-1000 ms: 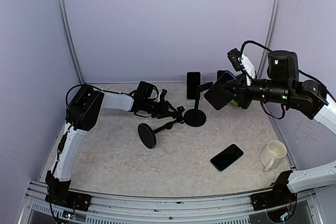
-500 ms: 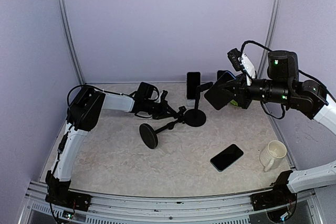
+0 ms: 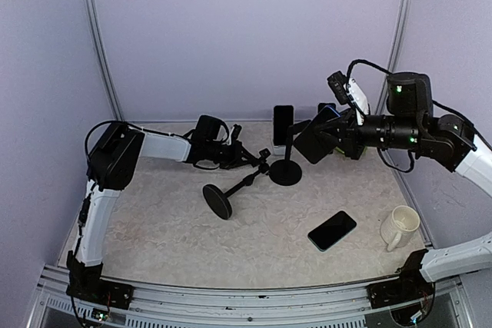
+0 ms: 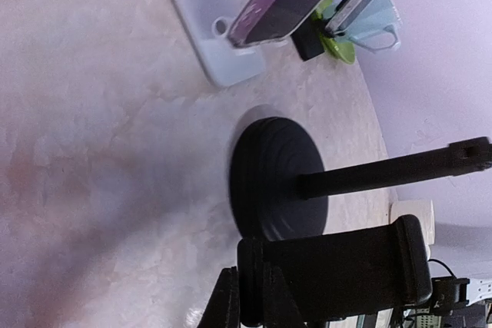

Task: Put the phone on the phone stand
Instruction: Pick up the phone stand from the center of the board.

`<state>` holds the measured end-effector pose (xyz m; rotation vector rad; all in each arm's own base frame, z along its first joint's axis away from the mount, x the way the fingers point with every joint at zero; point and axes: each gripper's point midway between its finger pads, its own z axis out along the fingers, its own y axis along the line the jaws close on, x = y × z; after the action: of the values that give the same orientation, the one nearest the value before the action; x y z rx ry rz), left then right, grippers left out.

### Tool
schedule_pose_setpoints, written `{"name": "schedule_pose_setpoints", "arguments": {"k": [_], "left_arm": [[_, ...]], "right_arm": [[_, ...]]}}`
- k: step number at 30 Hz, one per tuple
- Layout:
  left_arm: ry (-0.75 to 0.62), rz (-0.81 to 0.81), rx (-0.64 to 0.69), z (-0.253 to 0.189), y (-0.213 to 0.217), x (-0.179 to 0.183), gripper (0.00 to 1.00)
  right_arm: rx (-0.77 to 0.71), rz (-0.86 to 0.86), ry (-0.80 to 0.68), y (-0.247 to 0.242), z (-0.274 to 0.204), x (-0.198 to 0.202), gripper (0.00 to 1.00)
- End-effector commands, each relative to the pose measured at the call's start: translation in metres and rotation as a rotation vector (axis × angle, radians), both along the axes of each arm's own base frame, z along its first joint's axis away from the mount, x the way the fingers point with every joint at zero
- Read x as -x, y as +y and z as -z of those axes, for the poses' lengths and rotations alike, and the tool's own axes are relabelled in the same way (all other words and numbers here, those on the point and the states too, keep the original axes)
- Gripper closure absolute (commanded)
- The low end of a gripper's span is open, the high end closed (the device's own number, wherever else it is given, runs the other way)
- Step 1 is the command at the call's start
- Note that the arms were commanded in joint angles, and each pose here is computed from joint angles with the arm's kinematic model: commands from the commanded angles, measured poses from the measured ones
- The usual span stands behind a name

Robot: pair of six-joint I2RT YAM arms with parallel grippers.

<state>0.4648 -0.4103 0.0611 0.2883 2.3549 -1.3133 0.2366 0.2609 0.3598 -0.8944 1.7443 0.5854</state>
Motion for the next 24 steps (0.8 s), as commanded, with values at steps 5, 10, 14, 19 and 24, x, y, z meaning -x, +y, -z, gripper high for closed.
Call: {"name": "schedule_pose_setpoints", "arguments": {"k": [5, 10, 14, 19, 24], "left_arm": [[-0.360, -0.048, 0.080, -0.136, 0.005, 0.009, 1.00], [-0.461, -0.089, 0.063, -0.161, 0.016, 0.025, 1.00], [-0.570, -0.134, 0.030, -0.180, 0.025, 0.044, 1.00], [-0.691, -0.204, 0.015, -0.198, 0.037, 0.071, 1.00], [-0.774, -0.316, 0.046, -0.205, 0.062, 0.100, 1.00]], "right_arm": [[-0.094, -0.150, 0.005, 0.024, -0.030, 0.012, 1.00], [-0.114, -0.190, 0.006, 0.029, -0.037, 0.018, 1.00], [-0.130, -0.284, 0.036, 0.039, -0.039, 0.029, 1.00], [-0.119, -0.366, 0.090, 0.051, -0.034, 0.036, 1.00], [-0.136, -0.404, 0.098, 0.057, -0.039, 0.038, 1.00]]}}
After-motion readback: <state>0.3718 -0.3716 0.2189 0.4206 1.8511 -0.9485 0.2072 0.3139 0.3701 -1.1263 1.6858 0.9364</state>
